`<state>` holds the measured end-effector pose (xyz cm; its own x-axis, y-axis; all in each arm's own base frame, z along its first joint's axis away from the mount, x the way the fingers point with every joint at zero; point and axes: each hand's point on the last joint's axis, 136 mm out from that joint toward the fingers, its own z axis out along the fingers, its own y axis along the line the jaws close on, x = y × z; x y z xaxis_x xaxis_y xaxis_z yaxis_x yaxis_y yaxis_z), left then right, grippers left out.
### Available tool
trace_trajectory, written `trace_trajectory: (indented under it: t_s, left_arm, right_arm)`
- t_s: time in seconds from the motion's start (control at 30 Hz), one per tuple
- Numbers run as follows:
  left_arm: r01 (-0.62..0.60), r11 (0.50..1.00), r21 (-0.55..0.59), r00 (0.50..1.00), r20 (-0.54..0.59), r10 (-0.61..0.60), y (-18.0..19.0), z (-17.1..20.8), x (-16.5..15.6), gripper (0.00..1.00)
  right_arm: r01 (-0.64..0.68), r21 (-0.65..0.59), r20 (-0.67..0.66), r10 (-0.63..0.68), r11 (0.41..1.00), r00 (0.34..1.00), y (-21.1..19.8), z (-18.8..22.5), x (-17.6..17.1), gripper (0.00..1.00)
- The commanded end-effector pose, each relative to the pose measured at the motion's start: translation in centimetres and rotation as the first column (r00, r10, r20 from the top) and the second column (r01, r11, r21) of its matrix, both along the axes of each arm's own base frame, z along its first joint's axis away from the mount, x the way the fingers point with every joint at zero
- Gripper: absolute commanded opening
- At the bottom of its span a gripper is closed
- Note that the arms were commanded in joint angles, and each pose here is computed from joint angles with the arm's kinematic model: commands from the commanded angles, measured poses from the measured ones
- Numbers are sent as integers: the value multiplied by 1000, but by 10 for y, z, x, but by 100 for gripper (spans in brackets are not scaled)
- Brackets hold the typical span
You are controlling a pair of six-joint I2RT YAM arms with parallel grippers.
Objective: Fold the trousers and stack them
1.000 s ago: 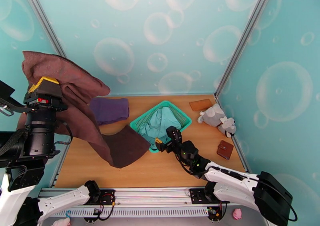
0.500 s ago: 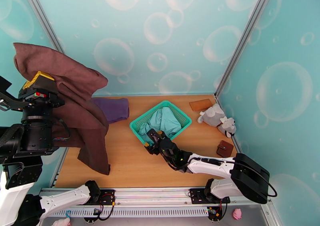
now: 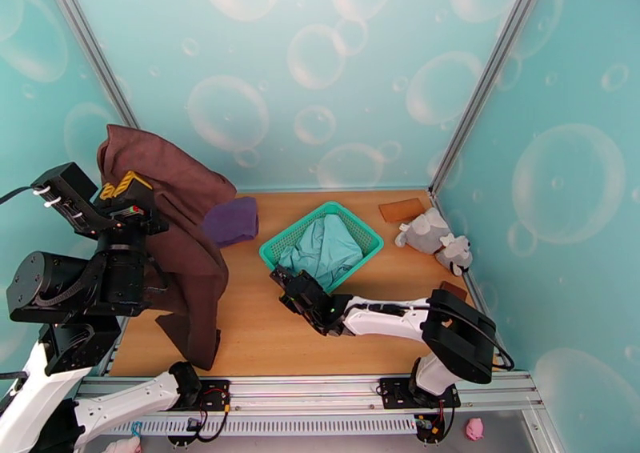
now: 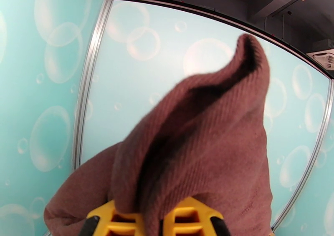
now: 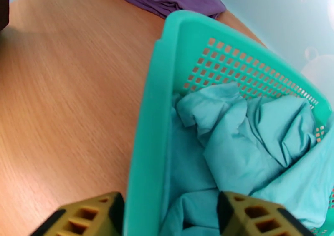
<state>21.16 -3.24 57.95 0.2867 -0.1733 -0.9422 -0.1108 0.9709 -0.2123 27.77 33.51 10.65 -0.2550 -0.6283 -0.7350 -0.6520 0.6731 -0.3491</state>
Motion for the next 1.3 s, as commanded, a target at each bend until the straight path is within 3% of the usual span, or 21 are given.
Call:
trace_trajectory:
  t_s: [0.0, 0.07, 0.23, 0.33, 0.57, 0.73, 1.0, 1.27]
  left_arm:
    - [-3, 998, -62, 998, 65, 7, 20, 15, -16, 0]
    - [-1, 998, -70, 998, 66, 6, 23, 11, -18, 0]
    - [9, 996, -86, 997, 73, -2, 23, -5, -19, 0]
    - [4, 998, -61, 999, 51, -1, 15, -18, -12, 0]
    - [14, 998, -54, 999, 41, -12, 2, -62, -3, 0]
    - [20, 999, -24, 1000, 25, -20, -6, -86, 2, 0]
    - [30, 1000, -6, 999, 42, -30, -2, -98, -3, 0]
    - [25, 1000, -8, 998, 50, -24, 0, -104, 0, 0]
  right_arm:
    - [37, -41, -25, -38, 998, 999, -5, -9, 3, 42]
    - [51, -16, -26, -51, 999, 998, -1, -1, 10, 28]
    - [109, 52, -80, -104, 993, 991, 13, 13, 48, 15]
    - [162, 91, -101, -153, 983, 983, 24, 19, 84, 0]
    - [378, 147, -193, -348, 914, 917, 40, 15, 184, 0]
    - [523, 217, -292, -456, 824, 840, 37, 15, 237, 0]
    - [588, 371, -444, -419, 719, 792, 40, 18, 274, 0]
    - [583, 446, -487, -363, 679, 795, 51, 15, 284, 3]
